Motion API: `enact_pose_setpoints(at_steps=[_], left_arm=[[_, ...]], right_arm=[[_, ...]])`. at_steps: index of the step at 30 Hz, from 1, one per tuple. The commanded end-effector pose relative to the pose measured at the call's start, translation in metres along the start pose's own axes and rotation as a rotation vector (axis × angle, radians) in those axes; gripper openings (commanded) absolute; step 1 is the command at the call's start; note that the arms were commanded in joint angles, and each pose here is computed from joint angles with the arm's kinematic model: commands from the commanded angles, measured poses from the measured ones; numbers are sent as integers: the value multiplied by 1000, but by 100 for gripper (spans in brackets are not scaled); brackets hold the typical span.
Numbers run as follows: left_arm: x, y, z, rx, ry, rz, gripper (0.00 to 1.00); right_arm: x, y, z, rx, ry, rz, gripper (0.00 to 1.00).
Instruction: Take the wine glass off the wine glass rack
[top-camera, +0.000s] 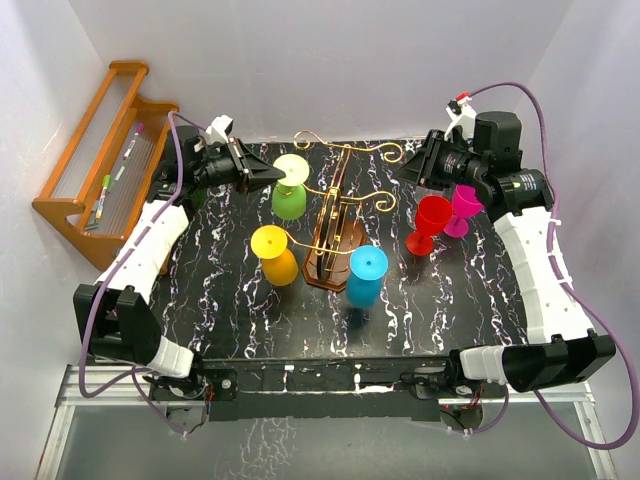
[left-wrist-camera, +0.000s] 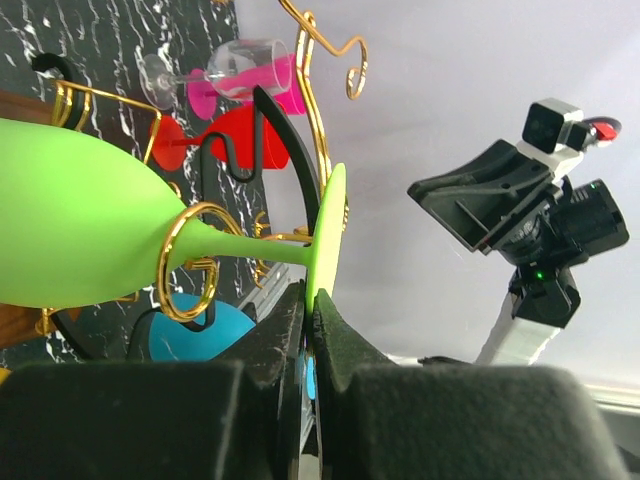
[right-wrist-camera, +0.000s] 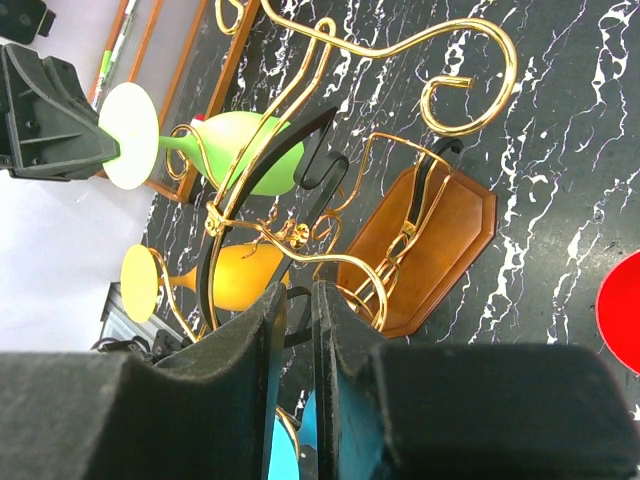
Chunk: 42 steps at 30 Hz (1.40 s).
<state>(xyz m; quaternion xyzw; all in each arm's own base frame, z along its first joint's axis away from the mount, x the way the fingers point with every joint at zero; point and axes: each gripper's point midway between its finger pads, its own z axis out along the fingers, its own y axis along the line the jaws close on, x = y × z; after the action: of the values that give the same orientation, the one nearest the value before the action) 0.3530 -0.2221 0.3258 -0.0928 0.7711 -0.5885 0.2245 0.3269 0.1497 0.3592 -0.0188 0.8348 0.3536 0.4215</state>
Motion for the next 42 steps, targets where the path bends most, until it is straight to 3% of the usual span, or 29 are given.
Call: enact_pose_setpoints(at_steps=[1, 23, 42], left_arm=[[16, -33, -10, 98, 64, 51, 0], [65, -50, -42, 217, 148, 110, 0], [103, -140, -103, 473, 32, 415, 0]], right_arm=[[-19, 20, -13, -48, -82, -69, 20], [-22, 23, -16, -49, -84, -70, 19], [-37, 37, -19, -89, -93, -100, 20]])
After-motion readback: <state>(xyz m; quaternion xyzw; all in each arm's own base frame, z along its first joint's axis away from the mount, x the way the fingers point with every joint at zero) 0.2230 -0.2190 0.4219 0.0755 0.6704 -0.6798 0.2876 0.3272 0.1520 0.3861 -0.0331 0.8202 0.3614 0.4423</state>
